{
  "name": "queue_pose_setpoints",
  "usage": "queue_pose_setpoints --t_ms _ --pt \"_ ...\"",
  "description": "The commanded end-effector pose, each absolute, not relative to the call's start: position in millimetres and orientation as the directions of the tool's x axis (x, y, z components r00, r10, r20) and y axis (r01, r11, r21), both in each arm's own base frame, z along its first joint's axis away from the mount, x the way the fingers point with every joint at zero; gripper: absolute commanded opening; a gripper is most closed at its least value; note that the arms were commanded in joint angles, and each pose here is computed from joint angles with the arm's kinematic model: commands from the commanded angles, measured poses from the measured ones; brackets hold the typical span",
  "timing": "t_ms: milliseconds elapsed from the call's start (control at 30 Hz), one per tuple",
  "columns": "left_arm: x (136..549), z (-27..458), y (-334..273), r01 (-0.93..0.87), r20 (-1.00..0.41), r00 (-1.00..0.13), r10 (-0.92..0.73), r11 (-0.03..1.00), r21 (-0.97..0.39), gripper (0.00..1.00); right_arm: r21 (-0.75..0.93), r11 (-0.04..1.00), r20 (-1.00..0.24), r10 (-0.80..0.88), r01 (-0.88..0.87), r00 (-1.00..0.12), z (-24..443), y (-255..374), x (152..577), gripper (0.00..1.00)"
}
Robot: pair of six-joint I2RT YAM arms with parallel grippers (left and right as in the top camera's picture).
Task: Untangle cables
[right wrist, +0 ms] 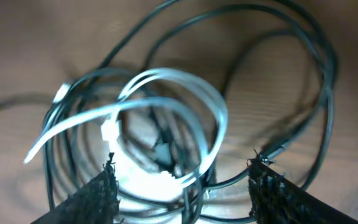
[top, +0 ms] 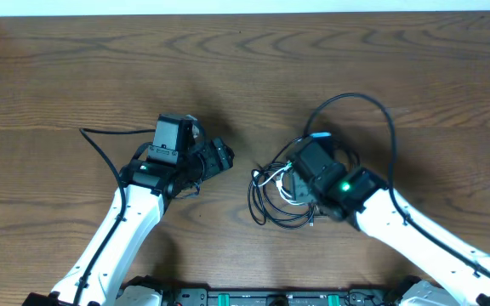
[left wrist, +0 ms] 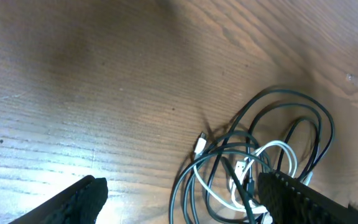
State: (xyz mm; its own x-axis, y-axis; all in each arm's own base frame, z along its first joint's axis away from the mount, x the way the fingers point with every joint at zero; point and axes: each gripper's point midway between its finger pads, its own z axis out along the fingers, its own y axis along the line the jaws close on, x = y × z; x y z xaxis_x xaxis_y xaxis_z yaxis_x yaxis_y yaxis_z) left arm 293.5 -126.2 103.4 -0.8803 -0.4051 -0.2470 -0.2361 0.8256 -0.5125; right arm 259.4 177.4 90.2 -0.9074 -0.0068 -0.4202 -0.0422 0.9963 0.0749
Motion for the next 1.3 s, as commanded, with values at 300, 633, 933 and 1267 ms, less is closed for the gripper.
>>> queue_pose_setpoints --t_ms 300,633,933,1267 --pt "296 109 -124 -0.231 -0.264 -0.874 -0.407 0.829 -0.509 0.84 0.119 0.965 -0.295 0.257 0.232 -0.92 56 154 266 0.58" --pt "295 108 -123 -0.234 -0.261 -0.875 -0.407 0.829 -0.507 0.84 0.131 0.958 -0.249 0.281 0.255 -0.927 30 162 275 0.59" --pt "294 108 -123 -0.235 -0.26 -0.876 -0.406 0.83 -0.506 0.84 0.128 0.94 -0.228 0.339 0.317 -0.913 11 155 285 0.52" --pt "295 108 -123 -0.236 -0.262 -0.875 -0.407 0.831 -0.504 0.85 0.152 0.926 -0.233 0.375 0.347 -0.898 11 156 290 0.47"
